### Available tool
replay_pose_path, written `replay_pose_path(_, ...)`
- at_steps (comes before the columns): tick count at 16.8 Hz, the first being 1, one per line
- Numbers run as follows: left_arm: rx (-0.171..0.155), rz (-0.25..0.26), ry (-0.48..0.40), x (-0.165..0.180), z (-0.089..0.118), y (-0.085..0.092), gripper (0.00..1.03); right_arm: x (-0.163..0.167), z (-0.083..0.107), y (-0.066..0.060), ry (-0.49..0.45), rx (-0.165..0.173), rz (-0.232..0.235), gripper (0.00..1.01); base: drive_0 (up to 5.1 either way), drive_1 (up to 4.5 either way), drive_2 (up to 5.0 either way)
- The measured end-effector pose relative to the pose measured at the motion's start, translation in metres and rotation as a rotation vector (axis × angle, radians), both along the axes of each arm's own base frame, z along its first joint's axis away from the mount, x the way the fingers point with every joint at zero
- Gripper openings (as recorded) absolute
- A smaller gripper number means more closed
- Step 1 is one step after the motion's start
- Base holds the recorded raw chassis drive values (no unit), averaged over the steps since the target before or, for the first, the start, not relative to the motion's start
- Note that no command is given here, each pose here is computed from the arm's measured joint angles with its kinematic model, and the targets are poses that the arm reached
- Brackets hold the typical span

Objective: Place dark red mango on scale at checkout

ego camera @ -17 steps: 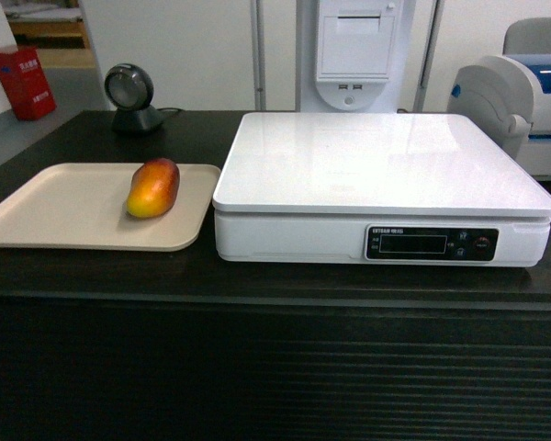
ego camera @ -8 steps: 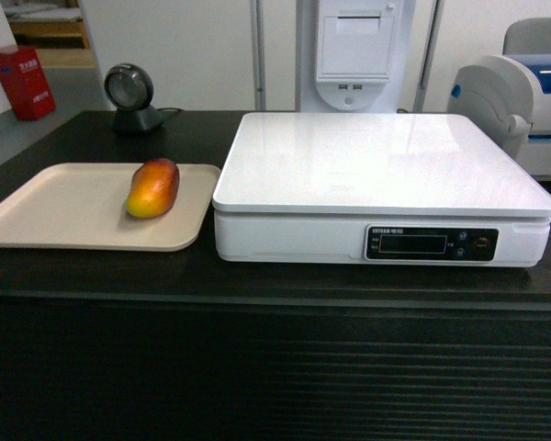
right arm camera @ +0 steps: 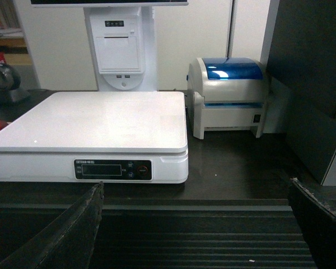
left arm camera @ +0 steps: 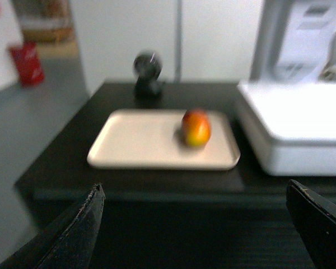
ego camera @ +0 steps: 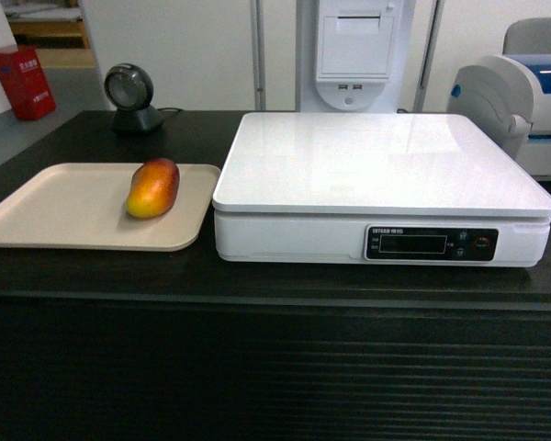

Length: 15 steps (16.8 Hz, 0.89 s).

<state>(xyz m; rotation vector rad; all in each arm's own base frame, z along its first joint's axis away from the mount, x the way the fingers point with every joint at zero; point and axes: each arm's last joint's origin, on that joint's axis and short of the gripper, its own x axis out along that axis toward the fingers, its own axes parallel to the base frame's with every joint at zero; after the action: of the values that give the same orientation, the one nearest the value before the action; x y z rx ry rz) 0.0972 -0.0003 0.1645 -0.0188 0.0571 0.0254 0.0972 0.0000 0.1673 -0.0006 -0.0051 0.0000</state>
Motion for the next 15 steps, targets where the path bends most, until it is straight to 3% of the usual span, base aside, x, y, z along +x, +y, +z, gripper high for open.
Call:
replay_pose_path(1,-0.034,0.092,0.161,0.001,0.001,-0.001,0.98,0.000,0.000,0.000,0.001,0.000,0.000,0.98,0.0,0.00,0.0)
replay_pose_path(2,-0.051,0.133,0.207,0.006,0.005,0.000,0.98,0.000,0.000,0.000,0.000,0.000,0.001,0.98,0.0,0.00,0.0)
replay_pose_path(3,-0.067,0.158,0.201,0.009,0.009,0.002,0.98,0.000,0.000,0.000,-0.001,0.000,0.000,0.98,0.0,0.00,0.0)
replay_pose_path(5,-0.083,0.155,0.164,0.016,0.017,0.005,0.98,0.000,0.000,0.000,0.000,0.000,0.000,0.98,0.0,0.00,0.0)
replay_pose_path(7,-0.087,0.116,0.149,0.028,0.024,0.008,0.98,0.000,0.000,0.000,0.000,0.000,0.000,0.98,0.0,0.00,0.0)
replay_pose_path(10,-0.038,0.050,0.148,0.058,0.031,0.011,0.98,0.000,0.000,0.000,0.000,0.000,0.000,0.98,0.0,0.00,0.0)
replay_pose_path(13,0.003,-0.050,0.135,0.114,0.047,0.011,0.98,0.000,0.000,0.000,0.000,0.000,0.000,0.98,0.0,0.00,0.0)
replay_pose_path(15,0.020,-0.123,0.193,0.162,0.045,0.005,0.98,0.000,0.000,0.000,0.000,0.000,0.000,0.98,0.0,0.00,0.0)
